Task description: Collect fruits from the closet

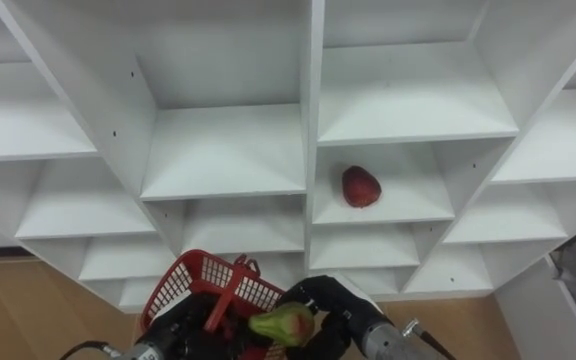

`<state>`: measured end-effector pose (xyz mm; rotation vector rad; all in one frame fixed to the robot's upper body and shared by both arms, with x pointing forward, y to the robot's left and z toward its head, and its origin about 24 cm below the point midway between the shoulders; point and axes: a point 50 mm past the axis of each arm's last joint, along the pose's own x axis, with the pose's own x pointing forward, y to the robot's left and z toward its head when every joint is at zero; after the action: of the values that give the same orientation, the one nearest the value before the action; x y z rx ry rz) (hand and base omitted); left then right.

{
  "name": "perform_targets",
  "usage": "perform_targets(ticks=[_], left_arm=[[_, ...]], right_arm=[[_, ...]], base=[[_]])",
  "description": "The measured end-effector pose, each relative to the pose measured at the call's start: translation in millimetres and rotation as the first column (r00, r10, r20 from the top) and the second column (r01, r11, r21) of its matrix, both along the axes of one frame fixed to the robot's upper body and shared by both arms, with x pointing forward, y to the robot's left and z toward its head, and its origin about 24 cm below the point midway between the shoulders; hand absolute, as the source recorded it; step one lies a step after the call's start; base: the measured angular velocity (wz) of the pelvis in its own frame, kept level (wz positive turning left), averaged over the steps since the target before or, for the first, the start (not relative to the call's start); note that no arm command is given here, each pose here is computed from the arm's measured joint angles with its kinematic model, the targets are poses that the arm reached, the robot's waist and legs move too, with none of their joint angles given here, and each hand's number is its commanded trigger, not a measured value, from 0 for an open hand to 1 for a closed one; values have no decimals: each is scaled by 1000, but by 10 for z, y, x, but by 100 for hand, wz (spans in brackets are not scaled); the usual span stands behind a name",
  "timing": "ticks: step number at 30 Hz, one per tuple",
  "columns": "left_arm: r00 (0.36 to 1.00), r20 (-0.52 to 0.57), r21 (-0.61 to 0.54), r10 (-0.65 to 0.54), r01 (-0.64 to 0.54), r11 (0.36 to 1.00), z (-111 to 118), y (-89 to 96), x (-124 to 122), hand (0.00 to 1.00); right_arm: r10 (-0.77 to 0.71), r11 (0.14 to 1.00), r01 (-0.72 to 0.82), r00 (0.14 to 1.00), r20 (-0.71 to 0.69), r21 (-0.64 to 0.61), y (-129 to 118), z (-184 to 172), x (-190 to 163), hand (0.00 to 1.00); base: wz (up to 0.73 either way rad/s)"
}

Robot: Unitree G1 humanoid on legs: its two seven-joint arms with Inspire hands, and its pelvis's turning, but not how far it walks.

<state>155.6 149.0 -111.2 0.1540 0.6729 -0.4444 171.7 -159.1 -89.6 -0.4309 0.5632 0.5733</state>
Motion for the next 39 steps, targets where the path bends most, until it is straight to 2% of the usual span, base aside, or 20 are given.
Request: perform_targets(ticks=[20,23,30,39], left_arm=[[999,-1,-18,-38,38,999,17,-3,28,100],[999,15,-14,-46,46,999,41,-14,82,100],[991,10,19,-130,130,991,21,-97,41,100],[984,25,32,-175,174,984,43,-144,47,100]], right_arm=[[-32,999,31,999,-4,-32,-60,-40,6,100],[-16,997,16,1000,10,-77,-53,-53,81,100],[13,979,-10,1000,15,-203,-91,-142,162,100],[1,972,-5,1000,-18,-235,-83,-240,125,100]], base=[[0],[0],[0],[0]])
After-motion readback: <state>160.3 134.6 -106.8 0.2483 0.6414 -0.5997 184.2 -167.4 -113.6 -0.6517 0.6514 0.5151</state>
